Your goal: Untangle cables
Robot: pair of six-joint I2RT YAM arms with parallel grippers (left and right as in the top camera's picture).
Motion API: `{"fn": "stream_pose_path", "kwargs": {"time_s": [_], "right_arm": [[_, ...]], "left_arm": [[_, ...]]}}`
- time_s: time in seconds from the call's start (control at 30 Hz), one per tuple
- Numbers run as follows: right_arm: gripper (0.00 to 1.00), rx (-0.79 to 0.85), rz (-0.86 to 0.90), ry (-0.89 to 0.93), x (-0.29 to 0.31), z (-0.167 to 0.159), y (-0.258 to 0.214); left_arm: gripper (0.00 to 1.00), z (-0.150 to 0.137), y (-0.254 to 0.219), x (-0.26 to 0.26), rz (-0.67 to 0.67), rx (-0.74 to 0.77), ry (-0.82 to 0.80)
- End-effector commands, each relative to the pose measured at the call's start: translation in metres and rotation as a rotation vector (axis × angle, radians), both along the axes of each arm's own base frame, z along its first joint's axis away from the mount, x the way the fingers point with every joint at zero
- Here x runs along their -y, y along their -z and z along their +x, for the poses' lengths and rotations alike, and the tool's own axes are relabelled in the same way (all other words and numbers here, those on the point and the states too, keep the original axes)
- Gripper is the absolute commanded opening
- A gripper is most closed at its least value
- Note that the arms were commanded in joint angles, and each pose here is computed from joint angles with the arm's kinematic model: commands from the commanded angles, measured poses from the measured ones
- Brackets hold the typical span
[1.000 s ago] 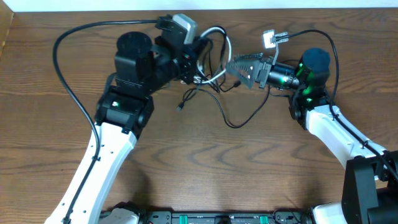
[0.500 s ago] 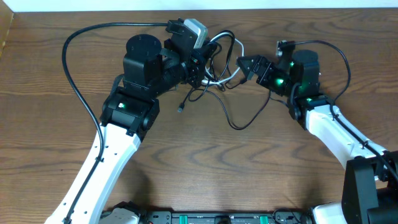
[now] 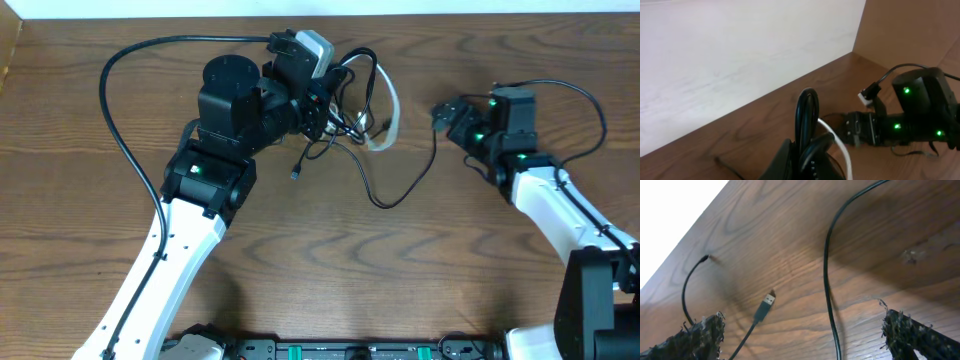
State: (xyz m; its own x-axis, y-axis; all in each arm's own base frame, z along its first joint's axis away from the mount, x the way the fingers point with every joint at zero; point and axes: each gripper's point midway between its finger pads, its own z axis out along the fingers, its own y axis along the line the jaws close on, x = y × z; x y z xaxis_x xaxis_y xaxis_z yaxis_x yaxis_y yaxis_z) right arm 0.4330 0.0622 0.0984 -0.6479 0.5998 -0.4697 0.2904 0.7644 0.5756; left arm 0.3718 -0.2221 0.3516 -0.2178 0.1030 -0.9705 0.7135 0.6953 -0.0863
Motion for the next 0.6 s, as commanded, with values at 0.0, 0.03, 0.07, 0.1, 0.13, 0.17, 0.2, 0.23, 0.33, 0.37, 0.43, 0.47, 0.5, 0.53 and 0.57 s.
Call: {"fn": "stream_pose_path", "kwargs": {"time_s": [0.0, 0.03, 0.07, 0.1, 0.13, 0.17, 0.2, 0.23, 0.33, 0.37, 0.43, 0.47, 0.5, 0.53, 0.57], "right_arm": [[0.99, 0.036, 0.047, -0.157, -0.018, -0.003, -0.009], [0.99, 0.059, 0.062, -0.229, -0.028, -0.005, -0.013], [0.99, 0.096, 0.088, -0.326, -0.042, -0.009, -0.021], [0.99, 0.137, 0.111, -0.414, -0.055, -0.012, -0.029], [0.99, 0.176, 0.133, -0.489, -0.065, -0.016, -0.036], [0.99, 0.255, 0.178, -0.618, -0.082, -0.023, -0.052], [0.99, 0.286, 0.198, -0.666, -0.088, -0.027, -0.059], [0.99, 0.344, 0.233, -0.745, -0.098, -0.033, -0.072], [0.99, 0.458, 0.282, -0.871, -0.112, -0.043, -0.096], [0.99, 0.486, 0.287, -0.896, -0.116, -0.044, -0.102], [0.99, 0.536, 0.290, -0.938, -0.121, -0.047, -0.111], [0.99, 0.548, 0.289, -0.947, -0.123, -0.048, -0.113], [0.99, 0.553, 0.292, -0.951, -0.126, -0.048, -0.115], [0.99, 0.560, 0.292, -0.958, -0.128, -0.049, -0.116], [0.99, 0.564, 0.294, -0.967, -0.132, -0.051, -0.117]], "left_arm": [[0.08, 0.002, -0.008, -0.002, 0.008, 0.034, -0.009], [0.08, 0.002, -0.008, -0.002, 0.008, 0.034, -0.009], [0.07, 0.002, -0.008, -0.002, 0.007, 0.034, -0.009], [0.08, 0.002, -0.008, -0.002, 0.008, 0.034, -0.009], [0.08, 0.002, -0.008, -0.002, 0.008, 0.034, -0.010], [0.08, 0.002, -0.008, -0.002, 0.008, 0.034, -0.010], [0.08, 0.002, -0.008, -0.002, 0.008, 0.034, -0.010], [0.08, 0.002, -0.008, -0.002, 0.008, 0.034, -0.010], [0.08, 0.002, -0.008, -0.002, 0.008, 0.034, -0.010], [0.08, 0.002, -0.008, -0.002, 0.008, 0.034, -0.010], [0.08, 0.002, -0.007, -0.002, 0.009, 0.031, -0.010], [0.08, 0.001, -0.006, -0.002, 0.010, 0.027, -0.010], [0.08, 0.001, -0.006, -0.002, 0.012, 0.024, -0.010], [0.08, 0.001, -0.005, -0.002, 0.013, 0.020, -0.010], [0.08, 0.001, -0.004, -0.002, 0.014, 0.017, -0.009]]}}
